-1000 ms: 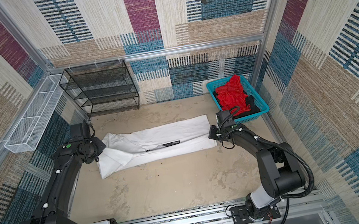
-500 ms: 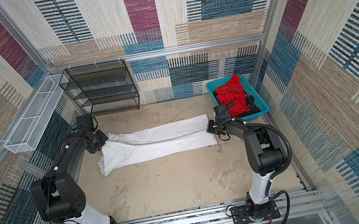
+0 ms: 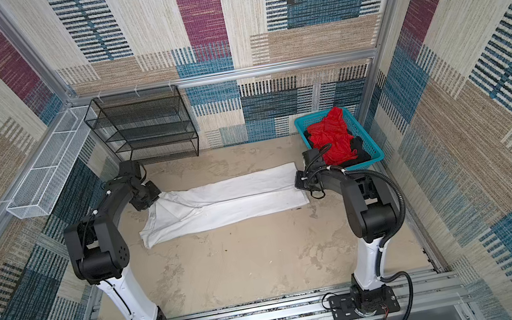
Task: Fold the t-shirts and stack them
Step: 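Release the hem and press the folded shirt flat with both grippers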
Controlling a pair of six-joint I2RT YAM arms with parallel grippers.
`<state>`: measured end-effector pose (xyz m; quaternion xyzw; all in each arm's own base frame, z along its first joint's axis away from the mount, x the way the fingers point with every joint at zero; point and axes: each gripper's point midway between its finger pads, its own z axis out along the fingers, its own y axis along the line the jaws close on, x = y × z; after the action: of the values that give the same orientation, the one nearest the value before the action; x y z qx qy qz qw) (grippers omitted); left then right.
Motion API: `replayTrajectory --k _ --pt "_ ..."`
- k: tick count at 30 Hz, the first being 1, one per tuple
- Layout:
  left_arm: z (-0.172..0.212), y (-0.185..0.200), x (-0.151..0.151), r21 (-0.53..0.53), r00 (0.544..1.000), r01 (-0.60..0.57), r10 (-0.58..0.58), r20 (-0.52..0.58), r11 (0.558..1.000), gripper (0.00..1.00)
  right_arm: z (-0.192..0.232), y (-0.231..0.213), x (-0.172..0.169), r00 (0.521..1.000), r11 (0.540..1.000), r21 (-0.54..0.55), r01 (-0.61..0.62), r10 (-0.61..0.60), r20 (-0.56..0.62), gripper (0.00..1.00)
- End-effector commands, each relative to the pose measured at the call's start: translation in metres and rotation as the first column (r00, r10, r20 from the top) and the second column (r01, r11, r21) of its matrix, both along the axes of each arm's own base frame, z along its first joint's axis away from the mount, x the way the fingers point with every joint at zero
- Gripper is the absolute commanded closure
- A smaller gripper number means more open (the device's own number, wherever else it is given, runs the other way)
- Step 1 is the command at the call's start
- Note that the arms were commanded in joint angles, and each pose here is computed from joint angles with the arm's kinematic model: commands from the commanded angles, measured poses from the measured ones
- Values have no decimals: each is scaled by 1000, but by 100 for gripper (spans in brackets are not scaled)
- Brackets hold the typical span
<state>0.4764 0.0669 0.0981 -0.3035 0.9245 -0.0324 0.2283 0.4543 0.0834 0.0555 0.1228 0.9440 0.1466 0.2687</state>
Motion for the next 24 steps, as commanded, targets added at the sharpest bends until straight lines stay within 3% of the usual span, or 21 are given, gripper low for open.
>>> replayTrajectory --k 1,5,8,12,18,24 --pt "22 -3 16 24 992 70 -73 107 997 70 27 -6 4 996 999 -52 18 -13 91 62" --pt "30 -16 -7 -5 988 108 -107 111 994 66 43 17 -12 991 997 -46 -54 59 116 51" --pt "24 -47 -39 -111 985 139 -125 123 984 65 34 43 -24 987 991 -4 -131 131 96 50" --pt "12 -81 -69 -148 979 194 -183 88 970 65 14 61 -32 984 984 43 -174 171 57 50" --pt "-12 -96 -81 -92 965 252 -257 -44 963 65 -4 59 -36 987 986 32 -163 163 13 50" --pt "-26 -104 -81 -80 948 298 -305 -94 951 65 -6 58 -46 987 986 42 -162 162 7 50"
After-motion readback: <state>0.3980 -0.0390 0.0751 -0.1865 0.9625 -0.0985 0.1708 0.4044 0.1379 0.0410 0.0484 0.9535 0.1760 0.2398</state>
